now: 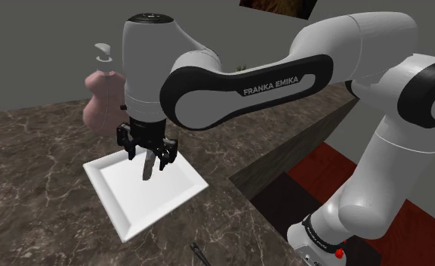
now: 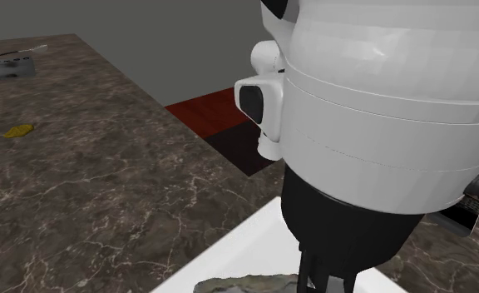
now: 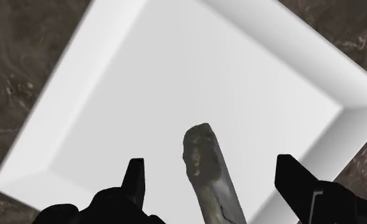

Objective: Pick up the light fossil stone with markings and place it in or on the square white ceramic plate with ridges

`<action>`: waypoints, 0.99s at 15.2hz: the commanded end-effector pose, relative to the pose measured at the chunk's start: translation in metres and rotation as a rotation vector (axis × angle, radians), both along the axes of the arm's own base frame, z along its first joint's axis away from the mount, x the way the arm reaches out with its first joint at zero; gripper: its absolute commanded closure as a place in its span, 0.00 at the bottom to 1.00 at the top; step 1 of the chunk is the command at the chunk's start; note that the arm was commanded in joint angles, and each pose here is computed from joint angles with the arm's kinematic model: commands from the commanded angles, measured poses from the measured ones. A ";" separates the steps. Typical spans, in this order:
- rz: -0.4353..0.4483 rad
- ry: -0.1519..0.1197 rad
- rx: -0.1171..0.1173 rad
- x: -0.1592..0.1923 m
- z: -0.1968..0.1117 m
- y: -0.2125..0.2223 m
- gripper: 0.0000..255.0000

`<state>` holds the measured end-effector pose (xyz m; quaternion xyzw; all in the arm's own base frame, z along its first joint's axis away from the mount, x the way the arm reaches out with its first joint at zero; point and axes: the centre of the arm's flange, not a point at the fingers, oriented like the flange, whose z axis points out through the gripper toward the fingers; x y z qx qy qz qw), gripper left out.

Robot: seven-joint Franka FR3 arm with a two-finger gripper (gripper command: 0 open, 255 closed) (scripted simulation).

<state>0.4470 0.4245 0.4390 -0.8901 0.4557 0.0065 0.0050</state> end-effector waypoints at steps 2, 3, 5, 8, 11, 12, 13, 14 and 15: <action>0.000 0.001 0.000 0.000 -0.001 0.000 0.00; 0.000 0.001 0.000 0.000 0.000 -0.001 0.00; 0.000 0.001 0.000 0.000 0.026 -0.001 0.00; 0.000 0.001 0.000 0.000 0.050 -0.002 0.00; 0.000 0.001 0.000 0.000 0.050 -0.002 0.00; 0.000 0.001 0.000 0.000 0.050 -0.002 0.00; 0.000 0.001 0.000 0.000 0.050 -0.002 0.00; 0.000 0.001 0.000 0.000 0.050 -0.002 0.00; 0.000 0.001 0.000 0.000 0.050 -0.002 0.00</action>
